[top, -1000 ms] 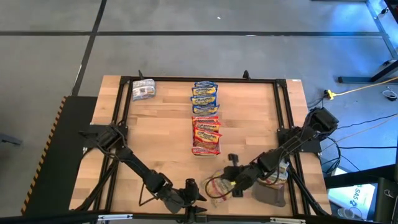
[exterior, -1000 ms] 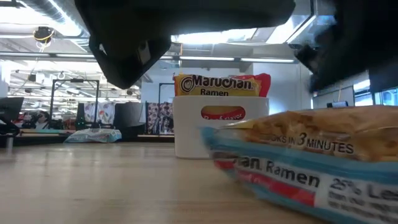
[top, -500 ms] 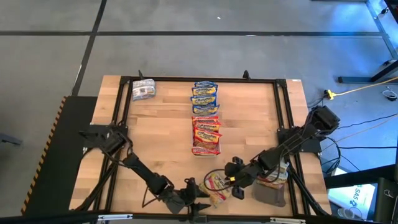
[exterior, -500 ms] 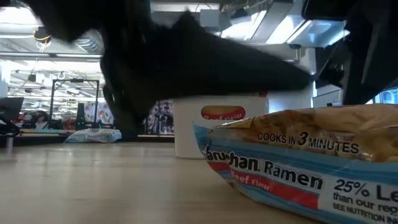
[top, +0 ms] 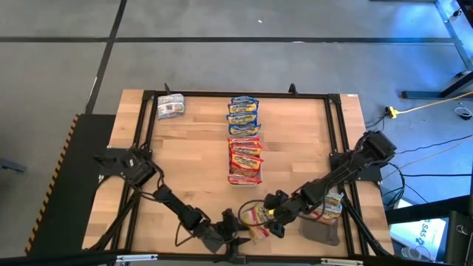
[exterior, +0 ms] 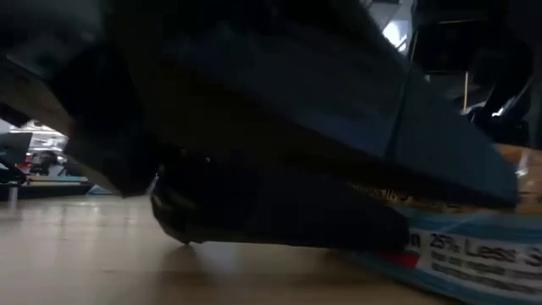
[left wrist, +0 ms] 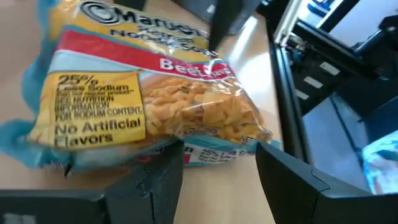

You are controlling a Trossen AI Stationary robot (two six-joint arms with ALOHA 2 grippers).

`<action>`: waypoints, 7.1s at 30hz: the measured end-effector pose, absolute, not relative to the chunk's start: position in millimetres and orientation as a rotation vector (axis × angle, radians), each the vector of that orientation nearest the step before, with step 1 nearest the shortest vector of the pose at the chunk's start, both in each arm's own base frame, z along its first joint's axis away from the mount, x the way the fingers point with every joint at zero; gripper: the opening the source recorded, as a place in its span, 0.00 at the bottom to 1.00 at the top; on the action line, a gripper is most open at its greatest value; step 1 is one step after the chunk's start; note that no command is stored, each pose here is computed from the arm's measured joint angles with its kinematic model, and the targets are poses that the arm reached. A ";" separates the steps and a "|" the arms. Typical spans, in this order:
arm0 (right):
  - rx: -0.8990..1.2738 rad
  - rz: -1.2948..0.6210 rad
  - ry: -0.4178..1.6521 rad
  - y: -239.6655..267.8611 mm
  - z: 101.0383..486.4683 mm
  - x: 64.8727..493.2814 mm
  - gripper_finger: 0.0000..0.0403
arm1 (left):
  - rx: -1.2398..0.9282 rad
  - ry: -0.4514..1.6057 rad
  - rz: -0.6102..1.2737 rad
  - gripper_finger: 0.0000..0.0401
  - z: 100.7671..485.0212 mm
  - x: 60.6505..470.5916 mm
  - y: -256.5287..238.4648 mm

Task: Sort Maruchan noodles
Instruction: Put the light blue noodle pack into the black bin

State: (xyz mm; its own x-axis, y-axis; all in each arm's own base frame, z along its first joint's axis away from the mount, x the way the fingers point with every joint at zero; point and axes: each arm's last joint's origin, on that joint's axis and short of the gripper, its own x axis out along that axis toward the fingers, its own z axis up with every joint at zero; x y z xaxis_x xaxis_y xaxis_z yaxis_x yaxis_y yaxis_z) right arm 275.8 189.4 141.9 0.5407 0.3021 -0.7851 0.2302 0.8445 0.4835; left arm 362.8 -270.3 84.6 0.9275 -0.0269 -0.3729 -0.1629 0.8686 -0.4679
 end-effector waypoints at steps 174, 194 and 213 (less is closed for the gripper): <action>-0.046 0.144 0.582 216.9 246.6 216.0 0.47 | -0.358 0.858 0.342 0.48 240.4 300.7 -178.6; -0.152 0.142 0.541 126.3 201.5 268.1 0.47 | -0.169 1.533 0.985 0.48 213.1 261.5 30.4; -0.116 0.058 0.626 122.6 194.2 263.3 0.47 | -0.261 1.287 1.496 0.48 182.2 188.1 221.8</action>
State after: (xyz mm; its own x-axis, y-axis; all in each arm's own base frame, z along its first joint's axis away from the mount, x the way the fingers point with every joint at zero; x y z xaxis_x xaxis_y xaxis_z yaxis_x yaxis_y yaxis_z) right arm 263.3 122.6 194.2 0.8092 0.0190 -0.5873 -0.0891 0.9919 -0.0907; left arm 188.1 221.8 182.2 -0.3834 0.5672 -0.7289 -0.8056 0.1807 0.5643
